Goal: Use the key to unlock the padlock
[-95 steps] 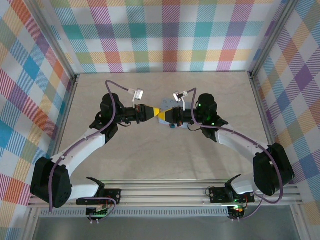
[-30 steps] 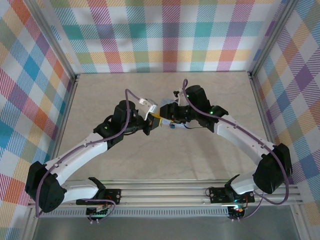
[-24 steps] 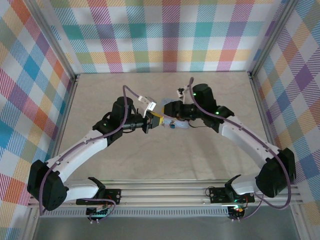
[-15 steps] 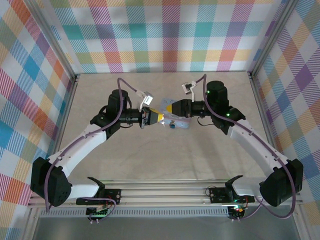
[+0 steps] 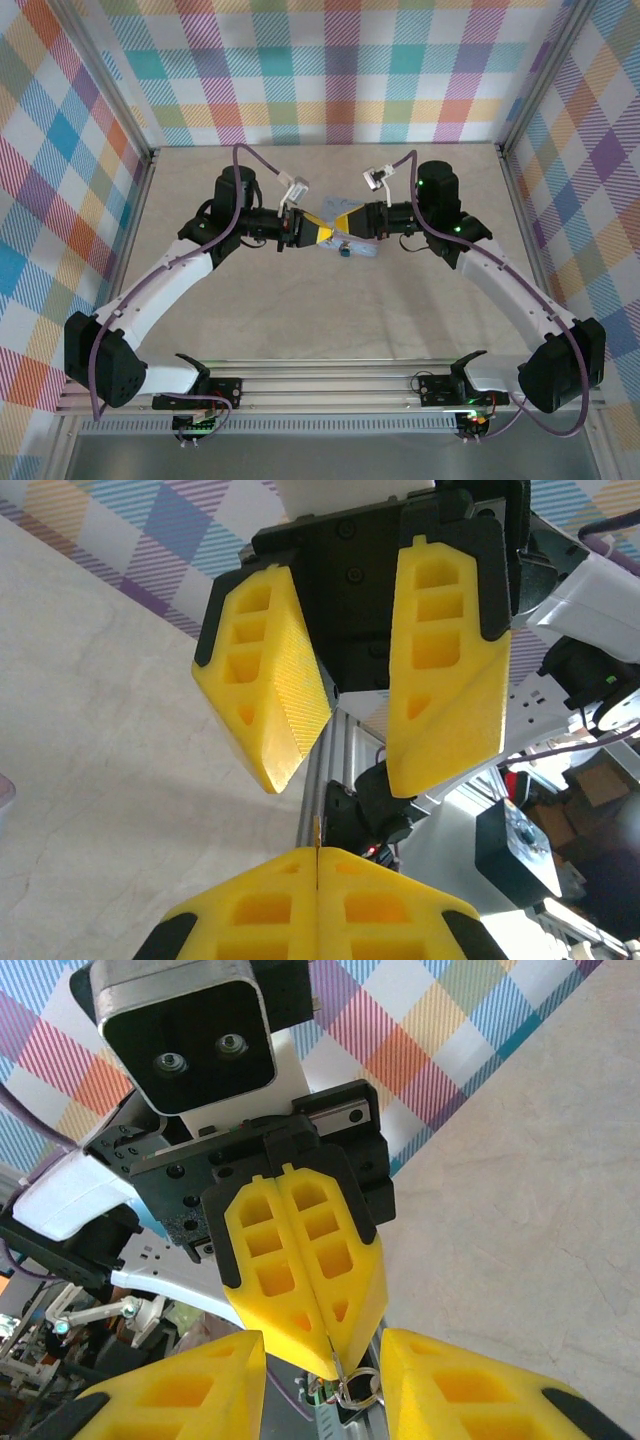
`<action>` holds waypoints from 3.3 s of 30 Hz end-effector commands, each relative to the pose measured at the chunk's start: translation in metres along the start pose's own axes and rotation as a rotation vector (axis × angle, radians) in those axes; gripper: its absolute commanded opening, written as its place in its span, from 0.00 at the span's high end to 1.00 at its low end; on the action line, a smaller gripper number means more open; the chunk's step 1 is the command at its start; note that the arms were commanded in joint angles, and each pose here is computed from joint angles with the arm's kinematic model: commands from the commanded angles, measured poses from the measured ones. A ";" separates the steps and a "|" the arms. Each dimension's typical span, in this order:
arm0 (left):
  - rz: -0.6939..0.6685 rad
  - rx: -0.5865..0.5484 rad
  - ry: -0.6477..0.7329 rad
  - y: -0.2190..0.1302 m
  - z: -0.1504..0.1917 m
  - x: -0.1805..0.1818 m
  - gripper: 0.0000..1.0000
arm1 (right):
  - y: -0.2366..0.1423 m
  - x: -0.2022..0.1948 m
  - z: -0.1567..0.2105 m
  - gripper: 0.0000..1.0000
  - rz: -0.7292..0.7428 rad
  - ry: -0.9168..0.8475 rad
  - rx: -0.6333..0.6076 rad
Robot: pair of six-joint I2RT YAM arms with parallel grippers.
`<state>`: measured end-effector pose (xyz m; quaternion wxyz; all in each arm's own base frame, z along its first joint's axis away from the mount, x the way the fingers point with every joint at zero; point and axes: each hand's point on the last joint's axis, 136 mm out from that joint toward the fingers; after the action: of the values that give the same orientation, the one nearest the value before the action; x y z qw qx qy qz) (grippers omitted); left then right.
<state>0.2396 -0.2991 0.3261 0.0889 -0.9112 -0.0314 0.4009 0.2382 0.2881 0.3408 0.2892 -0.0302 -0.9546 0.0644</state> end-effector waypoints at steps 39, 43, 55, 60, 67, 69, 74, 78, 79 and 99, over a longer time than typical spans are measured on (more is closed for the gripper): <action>0.050 -0.001 0.000 -0.003 -0.011 -0.014 1.00 | 0.016 0.000 0.019 1.00 -0.105 -0.025 0.034; -0.004 -0.024 -0.058 -0.002 -0.015 -0.002 1.00 | 0.014 -0.010 0.014 1.00 -0.030 -0.034 -0.018; -0.134 -0.259 -0.138 -0.020 -0.040 0.027 0.73 | -0.004 -0.029 -0.004 1.00 0.168 -0.005 -0.222; -0.205 -0.403 -0.192 -0.049 -0.048 0.036 0.53 | -0.013 -0.040 -0.009 1.00 0.262 -0.002 -0.271; -0.330 -0.536 -0.220 -0.071 -0.042 0.029 0.37 | -0.030 -0.062 -0.024 1.00 0.434 0.037 -0.361; -0.329 -0.541 -0.188 -0.065 -0.038 0.021 0.36 | -0.034 -0.069 -0.023 1.00 0.479 0.055 -0.364; -0.207 -0.588 -0.342 -0.048 -0.036 0.033 0.45 | -0.020 -0.068 -0.027 1.00 0.416 0.083 -0.322; -0.024 -0.581 -0.414 -0.029 -0.047 0.030 0.54 | -0.011 -0.063 -0.028 1.00 0.348 0.089 -0.300; 0.002 -0.579 -0.425 -0.026 -0.049 0.030 0.54 | -0.010 -0.061 -0.028 1.00 0.335 0.087 -0.296; 0.189 -0.538 -0.510 0.006 -0.051 0.030 0.68 | -0.009 -0.051 -0.031 1.00 0.272 0.090 -0.327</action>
<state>0.3098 -0.3076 0.3219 -0.1916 -0.7588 -0.1042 0.6138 0.3006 0.2771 0.3274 0.3251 -0.2181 -0.9194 -0.0377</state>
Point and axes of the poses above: each hand's point on the last joint's axis, 136 mm out from that joint toward the fingers, its own y axis out along the fingers, its own x axis along the line the jaws close on, z = x × y, and after that the axes turned 13 degrees about -y, right-handed
